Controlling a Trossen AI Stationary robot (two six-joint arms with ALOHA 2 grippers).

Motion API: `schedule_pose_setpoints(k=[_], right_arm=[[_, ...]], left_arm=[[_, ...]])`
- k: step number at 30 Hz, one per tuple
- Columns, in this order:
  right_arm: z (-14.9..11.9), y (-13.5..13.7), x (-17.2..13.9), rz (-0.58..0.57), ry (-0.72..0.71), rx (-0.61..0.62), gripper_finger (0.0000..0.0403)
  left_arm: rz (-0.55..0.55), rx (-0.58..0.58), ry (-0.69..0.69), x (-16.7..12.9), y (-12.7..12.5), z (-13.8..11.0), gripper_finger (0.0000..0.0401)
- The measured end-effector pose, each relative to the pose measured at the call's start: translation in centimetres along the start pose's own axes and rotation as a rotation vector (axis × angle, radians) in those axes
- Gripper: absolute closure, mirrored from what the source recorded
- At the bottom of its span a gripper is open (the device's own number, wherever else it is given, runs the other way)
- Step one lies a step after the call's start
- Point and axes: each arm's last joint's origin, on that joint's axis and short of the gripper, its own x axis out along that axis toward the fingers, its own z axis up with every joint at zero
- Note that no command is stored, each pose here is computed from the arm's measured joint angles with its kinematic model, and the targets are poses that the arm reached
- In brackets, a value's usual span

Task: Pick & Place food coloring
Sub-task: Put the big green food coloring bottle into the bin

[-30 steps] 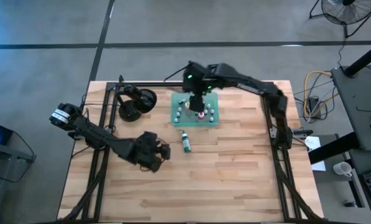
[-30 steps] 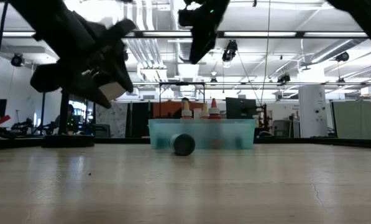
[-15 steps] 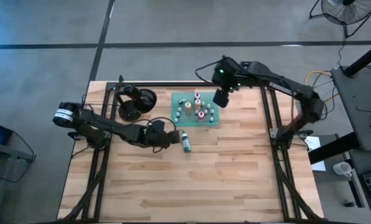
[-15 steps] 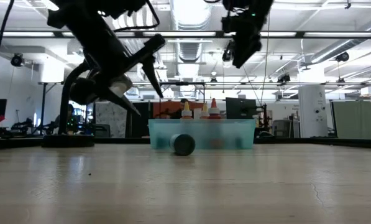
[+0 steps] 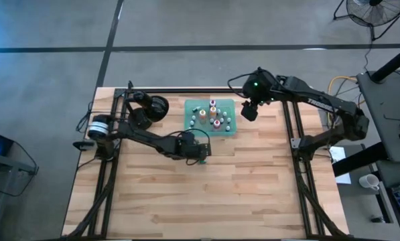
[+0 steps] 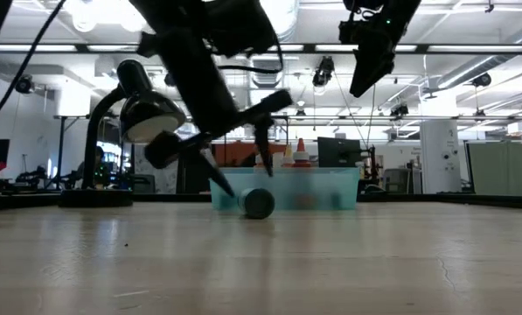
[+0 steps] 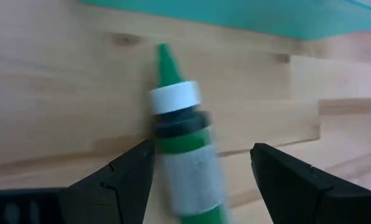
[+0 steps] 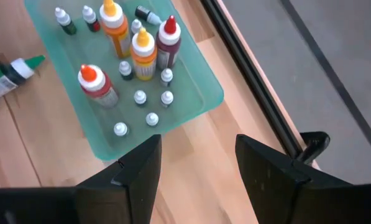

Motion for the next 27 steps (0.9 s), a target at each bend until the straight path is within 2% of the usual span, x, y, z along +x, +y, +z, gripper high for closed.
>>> schedule_pose_setpoints(k=[5, 11, 18, 23, 27], right_arm=[[-0.9, 0.0, -0.5, 0.000, -0.006, 0.000, 0.0204], [-1.2, 0.0, -1.2, 0.000, -0.025, -0.002, 0.0204], [-1.4, 0.0, -1.2, 0.002, -0.018, -0.004, 0.0204], [-1.7, 0.1, -0.9, 0.023, 0.000, -0.058, 0.0207], [-1.8, 0.5, -0.7, 0.135, -0.008, -0.165, 0.0214]], left_arm=[[0.008, 0.035, 0.019, 1.3, -1.4, 0.1, 0.0163], [0.086, 0.118, 0.055, 2.8, -1.5, -0.4, 0.0163], [0.136, 0.205, 0.109, 2.9, -1.3, -0.5, 0.0174], [0.195, 0.397, 0.177, 2.0, -0.5, -1.0, 0.0206], [0.220, 0.641, 0.251, 1.3, 0.1, -1.8, 0.0235]])
